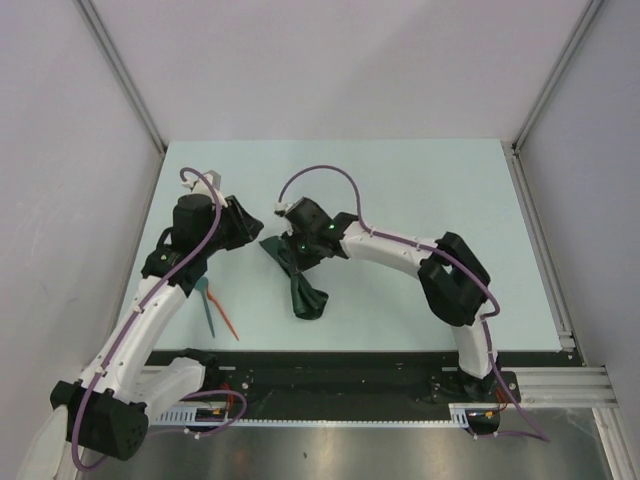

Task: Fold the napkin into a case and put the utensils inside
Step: Turn over the smaller rectangle folded napkin at the center of the board.

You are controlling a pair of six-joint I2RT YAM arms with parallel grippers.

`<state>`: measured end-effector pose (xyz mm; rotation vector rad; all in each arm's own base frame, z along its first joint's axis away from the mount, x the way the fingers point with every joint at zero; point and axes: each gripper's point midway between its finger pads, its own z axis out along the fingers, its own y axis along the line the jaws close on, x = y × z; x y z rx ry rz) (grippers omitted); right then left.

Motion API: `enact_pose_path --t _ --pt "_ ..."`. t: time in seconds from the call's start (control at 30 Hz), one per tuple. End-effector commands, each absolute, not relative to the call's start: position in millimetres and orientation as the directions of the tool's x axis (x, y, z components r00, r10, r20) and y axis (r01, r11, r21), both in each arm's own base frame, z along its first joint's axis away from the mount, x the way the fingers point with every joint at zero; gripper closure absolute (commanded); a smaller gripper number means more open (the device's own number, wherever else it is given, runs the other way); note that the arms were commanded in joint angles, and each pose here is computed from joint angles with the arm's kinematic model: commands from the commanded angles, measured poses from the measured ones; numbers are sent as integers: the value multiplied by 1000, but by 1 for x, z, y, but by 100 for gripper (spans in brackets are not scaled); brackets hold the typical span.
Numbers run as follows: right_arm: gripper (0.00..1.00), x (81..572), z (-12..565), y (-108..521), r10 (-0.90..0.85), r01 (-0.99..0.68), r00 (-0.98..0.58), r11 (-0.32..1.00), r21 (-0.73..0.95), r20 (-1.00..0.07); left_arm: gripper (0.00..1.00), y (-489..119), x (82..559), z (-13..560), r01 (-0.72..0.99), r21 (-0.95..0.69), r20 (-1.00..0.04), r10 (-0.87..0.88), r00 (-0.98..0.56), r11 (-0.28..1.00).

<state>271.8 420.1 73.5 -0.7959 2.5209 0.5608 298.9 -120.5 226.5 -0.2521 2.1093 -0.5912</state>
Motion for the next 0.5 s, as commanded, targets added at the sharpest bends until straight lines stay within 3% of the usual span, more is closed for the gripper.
enact_pose_path --t 0.0,0.13,0.17,0.23,0.47 --pt "100 267 128 442 -253 -563 -812 578 591 -526 58 -122 303 237 68 -507 -738 -392 -550 859" --pt "100 262 126 439 -173 -476 -877 454 754 -449 58 -122 303 235 68 -507 -735 -391 -554 859" --pt "100 263 137 446 -157 -501 -864 365 785 -479 58 -122 303 236 69 -508 -736 -391 -552 859" --pt "100 262 122 437 -129 -423 -906 349 836 -404 58 -122 303 235 69 -508 -734 -390 -557 858" --pt "100 262 110 422 -80 -346 -938 197 918 -336 58 -123 303 230 64 -508 -728 -389 -565 859"
